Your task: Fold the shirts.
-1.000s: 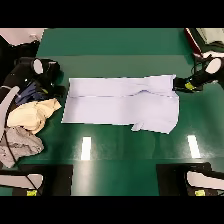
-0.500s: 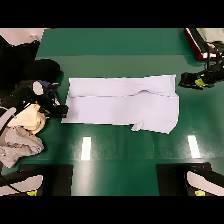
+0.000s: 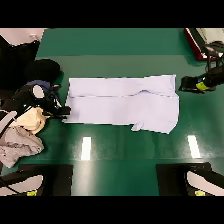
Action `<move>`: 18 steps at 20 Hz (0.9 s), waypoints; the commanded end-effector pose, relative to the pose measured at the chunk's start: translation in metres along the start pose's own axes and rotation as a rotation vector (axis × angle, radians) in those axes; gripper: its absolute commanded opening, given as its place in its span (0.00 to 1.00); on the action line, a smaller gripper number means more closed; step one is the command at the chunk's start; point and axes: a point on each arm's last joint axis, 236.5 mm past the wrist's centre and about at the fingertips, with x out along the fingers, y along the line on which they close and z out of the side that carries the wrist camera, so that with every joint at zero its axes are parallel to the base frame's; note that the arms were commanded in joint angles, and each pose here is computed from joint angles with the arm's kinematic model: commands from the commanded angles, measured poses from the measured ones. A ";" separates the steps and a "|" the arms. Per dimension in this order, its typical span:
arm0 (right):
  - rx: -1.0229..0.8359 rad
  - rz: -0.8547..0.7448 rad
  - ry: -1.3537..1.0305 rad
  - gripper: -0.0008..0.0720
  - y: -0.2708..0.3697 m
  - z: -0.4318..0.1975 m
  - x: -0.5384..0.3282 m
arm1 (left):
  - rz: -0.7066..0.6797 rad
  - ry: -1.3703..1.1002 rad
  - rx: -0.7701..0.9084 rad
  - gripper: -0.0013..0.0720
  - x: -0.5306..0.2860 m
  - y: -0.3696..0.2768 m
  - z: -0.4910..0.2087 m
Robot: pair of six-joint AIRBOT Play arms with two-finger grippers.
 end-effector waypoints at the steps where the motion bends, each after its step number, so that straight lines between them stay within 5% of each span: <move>1: -0.006 -0.042 0.142 0.55 -0.014 -0.046 0.012 | -0.004 -0.007 0.029 0.06 -0.007 -0.002 0.002; 5: 0.069 0.002 0.346 0.55 -0.019 -0.135 0.042 | -0.012 -0.102 0.062 0.06 -0.033 -0.009 0.016; 7: 0.119 0.059 0.427 0.74 -0.010 -0.171 0.054 | -0.012 -0.112 0.071 0.06 -0.037 -0.009 0.016; 9: 0.144 0.074 0.489 0.74 -0.008 -0.196 0.065 | -0.012 -0.111 0.071 0.06 -0.037 -0.009 0.016; 18: 0.255 0.129 0.339 0.70 0.002 -0.176 0.104 | -0.028 -0.101 0.064 0.06 -0.037 -0.013 0.014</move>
